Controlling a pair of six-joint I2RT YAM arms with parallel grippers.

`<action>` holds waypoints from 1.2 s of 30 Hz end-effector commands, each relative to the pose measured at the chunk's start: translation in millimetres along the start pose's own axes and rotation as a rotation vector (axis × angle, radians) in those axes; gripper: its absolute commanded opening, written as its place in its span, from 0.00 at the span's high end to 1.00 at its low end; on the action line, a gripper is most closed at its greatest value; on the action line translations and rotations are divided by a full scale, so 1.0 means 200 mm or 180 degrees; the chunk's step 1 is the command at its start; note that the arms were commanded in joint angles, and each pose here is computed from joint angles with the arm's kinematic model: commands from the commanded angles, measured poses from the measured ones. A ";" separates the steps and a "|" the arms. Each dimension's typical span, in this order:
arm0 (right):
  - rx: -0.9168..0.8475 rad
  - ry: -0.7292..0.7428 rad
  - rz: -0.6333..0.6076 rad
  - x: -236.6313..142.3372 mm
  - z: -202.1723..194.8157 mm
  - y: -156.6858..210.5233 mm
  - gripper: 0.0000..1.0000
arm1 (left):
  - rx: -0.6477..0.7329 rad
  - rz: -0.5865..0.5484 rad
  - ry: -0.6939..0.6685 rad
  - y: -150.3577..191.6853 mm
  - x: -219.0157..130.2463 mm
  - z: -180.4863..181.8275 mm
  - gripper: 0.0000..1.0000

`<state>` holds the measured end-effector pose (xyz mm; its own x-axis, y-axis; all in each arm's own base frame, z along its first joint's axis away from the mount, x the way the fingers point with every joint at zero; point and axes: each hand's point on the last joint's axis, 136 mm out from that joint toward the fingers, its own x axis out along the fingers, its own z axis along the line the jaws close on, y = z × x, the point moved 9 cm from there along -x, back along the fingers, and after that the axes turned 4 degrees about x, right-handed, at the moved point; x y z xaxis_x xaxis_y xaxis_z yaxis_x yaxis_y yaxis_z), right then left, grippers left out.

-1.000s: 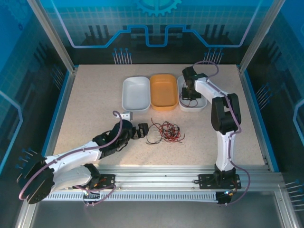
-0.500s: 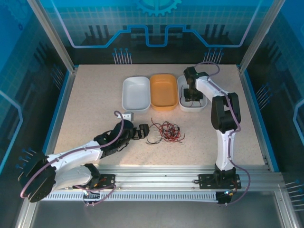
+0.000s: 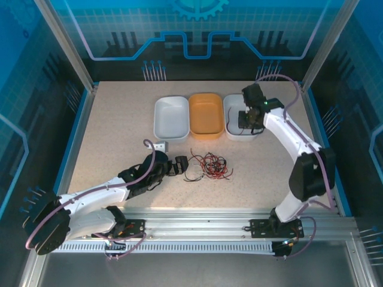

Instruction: Untangle the cables

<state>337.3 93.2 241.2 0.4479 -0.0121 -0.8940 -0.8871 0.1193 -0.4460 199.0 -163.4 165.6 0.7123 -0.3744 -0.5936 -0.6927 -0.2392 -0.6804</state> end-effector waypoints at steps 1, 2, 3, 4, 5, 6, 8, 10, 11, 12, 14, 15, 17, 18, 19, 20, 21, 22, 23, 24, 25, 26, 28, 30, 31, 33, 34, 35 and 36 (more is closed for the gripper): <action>-0.0023 -0.0155 0.0020 -0.07 0.07 0.18 0.63 | 0.0016 -0.0007 0.0082 -0.06 0.00 -0.06 0.01; -0.0039 -0.0171 0.0021 -0.10 0.08 0.24 0.63 | 0.0033 0.0016 0.0093 -0.06 0.02 -0.07 0.01; -0.0049 -0.0189 0.0036 -0.11 0.08 0.29 0.63 | 0.0048 0.0046 0.0103 -0.06 0.03 -0.08 0.01; -0.0046 -0.0190 0.0059 -0.12 0.09 0.34 0.64 | 0.0077 0.0073 0.0122 -0.06 0.04 -0.10 0.01; -0.0006 -0.0197 0.0091 -0.13 0.08 0.39 0.64 | 0.0109 0.0103 0.0144 -0.06 0.06 -0.12 0.01; 0.0037 -0.0238 0.0126 -0.14 0.08 0.44 0.65 | 0.0143 0.0127 0.0152 -0.06 0.07 -0.14 0.01; 0.0136 -0.0300 0.0198 -0.14 0.08 0.53 0.66 | 0.0218 0.0216 0.0163 -0.05 0.11 -0.18 0.01; 0.0210 -0.0401 0.0264 -0.13 0.08 0.61 0.66 | 0.0295 0.0318 0.0196 -0.05 0.14 -0.23 0.01; 0.0259 -0.0452 0.0292 -0.13 0.08 0.64 0.66 | 0.0326 0.0369 0.0192 -0.04 0.16 -0.25 0.01; 0.0306 -0.0507 0.0303 -0.14 0.08 0.67 0.66 | 0.0352 0.0415 0.0196 -0.04 0.18 -0.28 0.01; 0.0367 -0.0594 0.0325 -0.14 0.08 0.71 0.67 | 0.0398 0.0512 0.0235 -0.03 0.22 -0.32 0.01; 0.0391 -0.0645 0.0300 -0.15 0.09 0.72 0.67 | 0.0423 0.0559 0.0264 -0.03 0.24 -0.34 0.01; 0.0412 -0.0677 0.0327 -0.15 0.08 0.77 0.67 | 0.0455 0.0648 0.0317 -0.02 0.27 -0.38 0.01; 0.0418 -0.0703 0.0317 -0.16 0.08 0.78 0.67 | 0.0454 0.0688 0.0338 -0.01 0.29 -0.39 0.01; 0.0419 -0.0722 0.0311 -0.16 0.08 0.79 0.67 | 0.0452 0.0721 0.0347 -0.01 0.31 -0.40 0.01; 0.0408 -0.0756 0.0297 -0.17 0.09 0.81 0.68 | 0.0440 0.0757 0.0349 0.00 0.32 -0.41 0.01; 0.0398 -0.0767 0.0293 -0.17 0.09 0.82 0.68 | 0.0435 0.0775 0.0365 0.00 0.34 -0.42 0.01; 0.0386 -0.0775 0.0292 -0.16 0.09 0.84 0.68 | 0.0429 0.0802 0.0370 0.01 0.35 -0.42 0.01; 0.0368 -0.0778 0.0292 -0.16 0.10 0.85 0.68 | 0.0427 0.0820 0.0379 0.01 0.36 -0.43 0.01; 0.0342 -0.0773 0.0286 -0.16 0.10 0.86 0.68 | 0.0421 0.0837 0.0382 0.02 0.37 -0.44 0.01; 0.0312 -0.0754 0.0275 -0.15 0.11 0.87 0.68 | 0.0413 0.0857 0.0384 0.02 0.39 -0.44 0.02; 0.0267 -0.0746 0.0258 -0.15 0.12 0.88 0.68 | 0.0407 0.0873 0.0398 0.02 0.40 -0.45 0.02; 0.0172 -0.0729 0.0219 -0.15 0.15 0.89 0.68 | 0.0401 0.0903 0.0416 0.03 0.42 -0.47 0.02; 0.0082 -0.0671 0.0159 -0.15 0.18 0.89 0.68 | 0.0408 0.0920 0.0421 0.03 0.44 -0.48 0.02; 0.0029 -0.0621 0.0133 -0.15 0.20 0.89 0.67 | 0.0404 0.0933 0.0416 0.04 0.45 -0.49 0.02; -0.0049 -0.0551 0.0084 -0.15 0.23 0.88 0.66 | 0.0382 0.0953 0.0401 0.05 0.46 -0.48 0.02; -0.0090 -0.0526 0.0069 -0.14 0.24 0.87 0.66 | 0.0360 0.0960 0.0395 0.06 0.47 -0.48 0.02; -0.0127 -0.0505 0.0060 -0.13 0.26 0.87 0.65 | 0.0343 0.0970 0.0387 0.06 0.47 -0.48 0.02; -0.0156 -0.0493 0.0054 -0.13 0.27 0.86 0.65 | 0.0324 0.0973 0.0382 0.07 0.48 -0.48 0.03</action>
<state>170.6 159.8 181.2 0.3827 0.1665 -0.9087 -0.9238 0.0731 -0.3757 246.4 -280.9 140.5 0.4650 -0.4996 -0.7309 -0.8429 0.0026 -0.5381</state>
